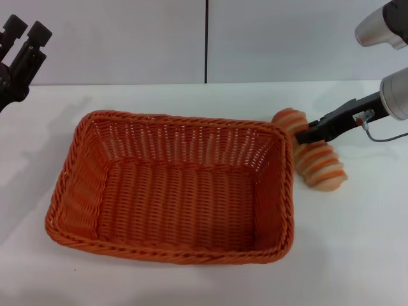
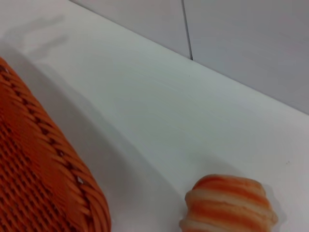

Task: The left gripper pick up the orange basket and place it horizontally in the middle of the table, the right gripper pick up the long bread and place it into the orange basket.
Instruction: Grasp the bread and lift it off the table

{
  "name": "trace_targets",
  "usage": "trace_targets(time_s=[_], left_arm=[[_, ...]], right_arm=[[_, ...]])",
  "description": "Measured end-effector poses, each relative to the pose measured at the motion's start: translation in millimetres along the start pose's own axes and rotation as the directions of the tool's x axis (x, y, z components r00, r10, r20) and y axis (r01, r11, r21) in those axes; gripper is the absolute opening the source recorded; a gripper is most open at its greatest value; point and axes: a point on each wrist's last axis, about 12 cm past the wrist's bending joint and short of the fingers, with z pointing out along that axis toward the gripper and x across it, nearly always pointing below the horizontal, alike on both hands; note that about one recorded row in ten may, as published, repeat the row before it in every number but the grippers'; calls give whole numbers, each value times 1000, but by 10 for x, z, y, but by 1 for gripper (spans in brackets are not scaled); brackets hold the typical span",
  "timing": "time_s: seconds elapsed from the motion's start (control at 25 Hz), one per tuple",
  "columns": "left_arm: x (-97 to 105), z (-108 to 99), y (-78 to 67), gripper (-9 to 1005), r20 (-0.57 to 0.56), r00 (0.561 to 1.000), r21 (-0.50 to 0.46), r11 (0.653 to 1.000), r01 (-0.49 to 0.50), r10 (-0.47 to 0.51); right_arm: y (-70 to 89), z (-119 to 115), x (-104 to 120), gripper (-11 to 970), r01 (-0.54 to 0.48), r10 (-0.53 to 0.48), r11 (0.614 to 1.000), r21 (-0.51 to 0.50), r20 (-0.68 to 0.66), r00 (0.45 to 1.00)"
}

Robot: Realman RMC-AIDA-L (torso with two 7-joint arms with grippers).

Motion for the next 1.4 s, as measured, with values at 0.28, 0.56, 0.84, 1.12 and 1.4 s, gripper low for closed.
trace_targets(time_s=[0.28, 0.56, 0.84, 1.12, 1.4], left_arm=[[1, 2, 1, 575, -1, 1000, -1, 1000, 0, 0], [2, 2, 1, 575, -2, 1000, 0, 1000, 0, 0], [5, 4, -3, 575, -4, 1000, 3, 1000, 5, -5], [3, 4, -5, 576, -2, 1000, 5, 1000, 12, -12], [1, 4, -9, 576, 0, 1000, 8, 1000, 13, -13]], right_arm=[[3, 0, -1, 311, 2, -2, 1000, -2, 0, 1000], [7, -6, -2, 249, 9, -9, 1000, -9, 1, 1000], [4, -6, 7, 203, 6, -6, 1000, -9, 1, 1000], [0, -4, 28, 179, 4, -4, 1000, -9, -1, 1000], [-34, -53, 35, 162, 3, -3, 1000, 12, 12, 1000]])
